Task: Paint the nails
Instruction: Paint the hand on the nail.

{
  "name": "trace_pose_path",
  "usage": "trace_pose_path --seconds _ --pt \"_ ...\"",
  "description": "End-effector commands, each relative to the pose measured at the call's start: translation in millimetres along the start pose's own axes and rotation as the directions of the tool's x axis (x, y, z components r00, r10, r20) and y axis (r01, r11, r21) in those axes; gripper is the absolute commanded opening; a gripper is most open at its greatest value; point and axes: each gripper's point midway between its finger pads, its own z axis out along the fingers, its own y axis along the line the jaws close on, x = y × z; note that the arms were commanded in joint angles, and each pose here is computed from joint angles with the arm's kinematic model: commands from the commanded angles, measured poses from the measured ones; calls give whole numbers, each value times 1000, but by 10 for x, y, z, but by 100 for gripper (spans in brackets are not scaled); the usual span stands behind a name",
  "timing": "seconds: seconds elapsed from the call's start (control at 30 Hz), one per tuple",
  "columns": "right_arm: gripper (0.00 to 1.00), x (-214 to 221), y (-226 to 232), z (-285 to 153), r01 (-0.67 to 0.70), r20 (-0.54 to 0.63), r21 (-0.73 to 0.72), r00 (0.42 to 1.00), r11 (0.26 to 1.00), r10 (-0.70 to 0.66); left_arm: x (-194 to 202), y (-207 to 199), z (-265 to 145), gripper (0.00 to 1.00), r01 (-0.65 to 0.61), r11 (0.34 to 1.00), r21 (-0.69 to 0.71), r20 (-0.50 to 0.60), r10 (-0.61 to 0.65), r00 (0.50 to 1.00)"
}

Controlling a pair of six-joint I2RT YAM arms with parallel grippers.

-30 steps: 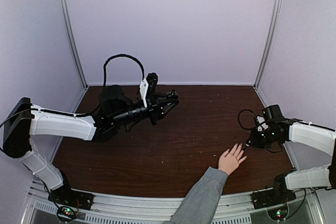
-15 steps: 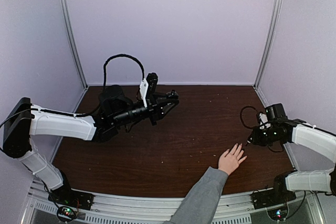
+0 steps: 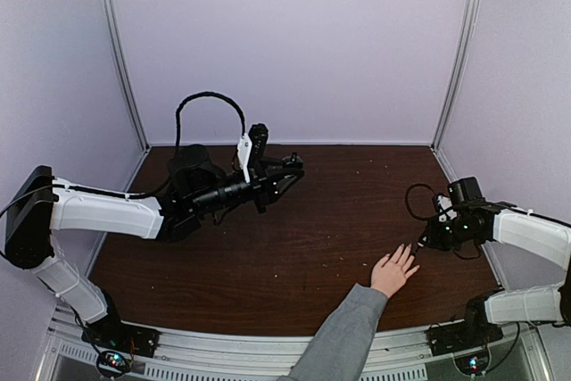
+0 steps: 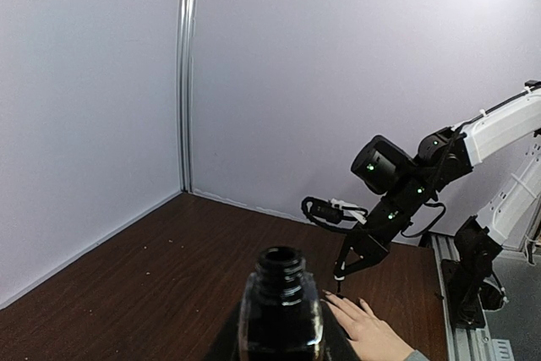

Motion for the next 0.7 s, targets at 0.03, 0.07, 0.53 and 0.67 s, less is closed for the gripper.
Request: trace_pose_path --seconds 0.03,0.07,0.53,0.67 --pt "0 -20 57 2 13 9 -28 1000 1000 -13 -157 22 -11 0 -11 1000 0 66 11 998" --pt "0 -24 61 -1 13 11 -31 1000 999 -13 -161 19 -12 0 -10 1000 2 67 10 998" --pt "0 1 19 65 5 -9 -10 1000 1000 -5 -174 21 -24 0 -12 1000 -2 71 12 997" --pt "0 2 -13 72 3 -8 7 1000 1000 -3 -170 24 -30 0 -13 1000 -5 71 13 997"
